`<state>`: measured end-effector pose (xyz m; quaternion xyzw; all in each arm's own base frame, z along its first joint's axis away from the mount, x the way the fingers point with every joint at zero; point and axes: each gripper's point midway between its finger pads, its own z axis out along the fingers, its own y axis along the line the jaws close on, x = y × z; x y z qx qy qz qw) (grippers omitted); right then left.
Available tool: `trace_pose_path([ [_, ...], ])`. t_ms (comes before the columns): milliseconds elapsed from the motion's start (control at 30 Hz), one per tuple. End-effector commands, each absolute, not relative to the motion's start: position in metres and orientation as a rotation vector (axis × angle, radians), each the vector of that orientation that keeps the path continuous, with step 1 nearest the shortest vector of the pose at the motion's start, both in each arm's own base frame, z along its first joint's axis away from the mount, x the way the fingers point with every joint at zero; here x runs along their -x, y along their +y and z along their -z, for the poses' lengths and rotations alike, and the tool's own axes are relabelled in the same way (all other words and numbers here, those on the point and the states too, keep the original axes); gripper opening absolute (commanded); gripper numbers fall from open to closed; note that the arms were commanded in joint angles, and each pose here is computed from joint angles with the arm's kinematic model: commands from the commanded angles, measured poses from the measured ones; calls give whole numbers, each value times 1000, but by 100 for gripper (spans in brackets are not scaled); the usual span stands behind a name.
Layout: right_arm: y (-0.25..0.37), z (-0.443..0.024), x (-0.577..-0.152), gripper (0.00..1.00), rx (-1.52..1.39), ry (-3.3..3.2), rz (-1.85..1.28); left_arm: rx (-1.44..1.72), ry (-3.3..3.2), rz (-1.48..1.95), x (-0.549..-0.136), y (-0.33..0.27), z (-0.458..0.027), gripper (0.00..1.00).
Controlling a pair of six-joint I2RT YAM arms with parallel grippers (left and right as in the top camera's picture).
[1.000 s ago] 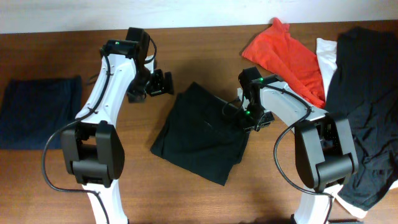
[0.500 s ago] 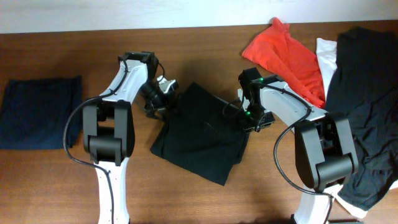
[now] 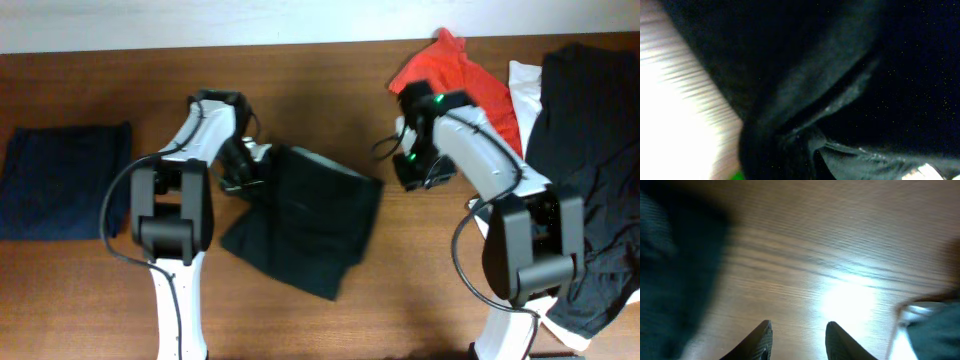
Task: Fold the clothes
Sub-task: 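Carry the folded black shirt left and place it on the navy garment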
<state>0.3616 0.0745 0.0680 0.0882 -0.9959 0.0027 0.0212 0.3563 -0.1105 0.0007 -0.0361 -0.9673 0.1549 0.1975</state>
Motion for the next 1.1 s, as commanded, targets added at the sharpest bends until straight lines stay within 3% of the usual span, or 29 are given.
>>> trace_pose_path([
  [0,47,-127,-392,39,-142,-3235,-12,-169,-2871,191,-373,16,-36,0],
  [133,24,-163,-400,39,-43,-3308,-11,-327,-3065,409,-378,73,-121,0],
  [367,18,-166,-392,39,-20,-3285,-10,-814,-3333,1077,-395,174,-257,0],
  [667,18,-165,-386,39,-20,-3262,-11,-936,-3330,1108,-397,208,-260,0],
  [1067,18,-165,-383,39,-20,-3251,-12,-1163,-3202,994,-392,285,-198,0],
])
